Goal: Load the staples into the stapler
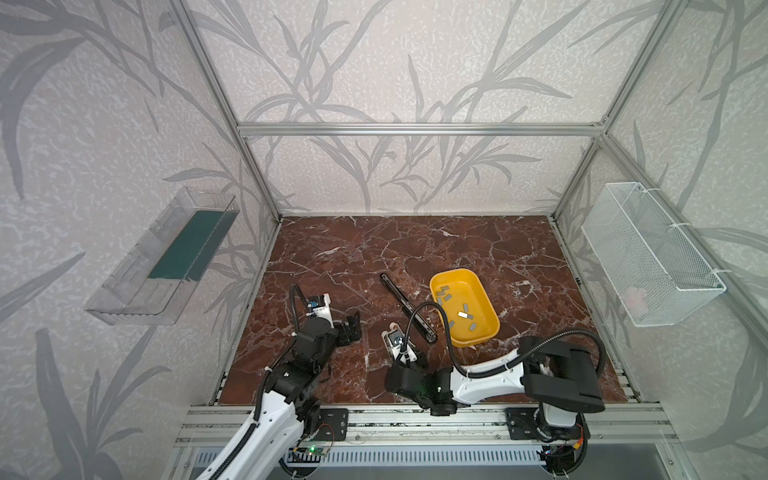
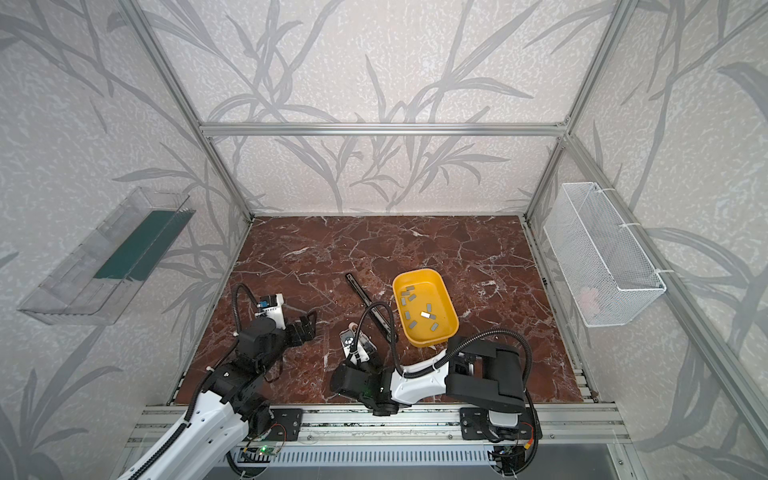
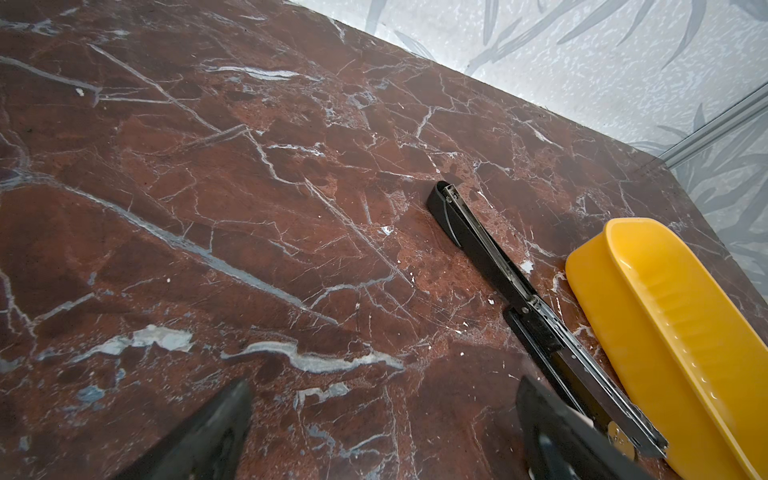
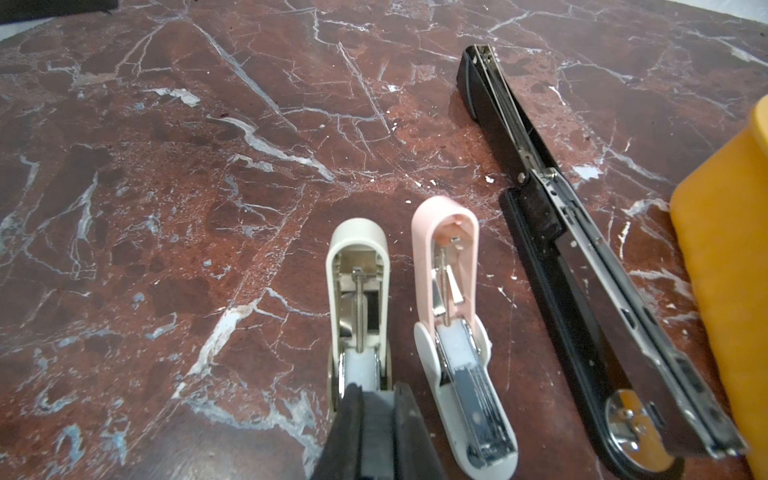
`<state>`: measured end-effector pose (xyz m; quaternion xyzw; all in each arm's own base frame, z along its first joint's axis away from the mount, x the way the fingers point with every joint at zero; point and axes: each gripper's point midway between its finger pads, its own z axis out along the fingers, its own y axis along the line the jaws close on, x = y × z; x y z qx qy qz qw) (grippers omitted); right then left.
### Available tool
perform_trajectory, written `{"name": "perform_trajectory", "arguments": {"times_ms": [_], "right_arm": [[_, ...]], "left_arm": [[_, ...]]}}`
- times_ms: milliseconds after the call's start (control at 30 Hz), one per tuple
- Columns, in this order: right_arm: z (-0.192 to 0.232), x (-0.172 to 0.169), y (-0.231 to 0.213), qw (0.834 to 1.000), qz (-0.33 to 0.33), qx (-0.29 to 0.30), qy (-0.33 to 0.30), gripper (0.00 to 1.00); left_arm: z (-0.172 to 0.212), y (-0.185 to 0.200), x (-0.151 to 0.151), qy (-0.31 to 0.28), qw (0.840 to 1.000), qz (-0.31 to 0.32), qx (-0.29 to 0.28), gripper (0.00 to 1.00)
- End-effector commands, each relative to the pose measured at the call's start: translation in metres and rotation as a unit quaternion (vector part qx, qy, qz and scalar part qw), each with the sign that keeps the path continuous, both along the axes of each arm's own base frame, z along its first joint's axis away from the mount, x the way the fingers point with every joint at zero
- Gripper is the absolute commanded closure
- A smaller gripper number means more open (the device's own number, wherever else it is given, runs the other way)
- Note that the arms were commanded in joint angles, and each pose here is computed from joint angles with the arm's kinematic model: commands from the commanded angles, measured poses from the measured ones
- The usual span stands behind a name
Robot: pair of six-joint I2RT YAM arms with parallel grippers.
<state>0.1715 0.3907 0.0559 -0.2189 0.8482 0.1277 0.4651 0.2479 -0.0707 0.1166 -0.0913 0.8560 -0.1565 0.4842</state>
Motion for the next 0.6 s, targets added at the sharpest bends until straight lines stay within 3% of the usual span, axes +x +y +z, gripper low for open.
{"name": "perform_trajectory", "arguments": {"times_ms": [0, 567], "right_arm": [[0.0051, 0.0001, 0.001, 1.0, -0.005, -0.001, -0.01, 0.99], [0.0018, -0.0036, 0.0091, 1.0, 0.012, -0.002, -0.003, 0.99]], "left_arm": [[0.005, -0.0001, 0.0021, -0.007, 1.0, 0.007, -0.011, 0.01], [0.004, -0.0003, 0.0018, -0.005, 1.0, 0.007, -0.011, 0.01]]}}
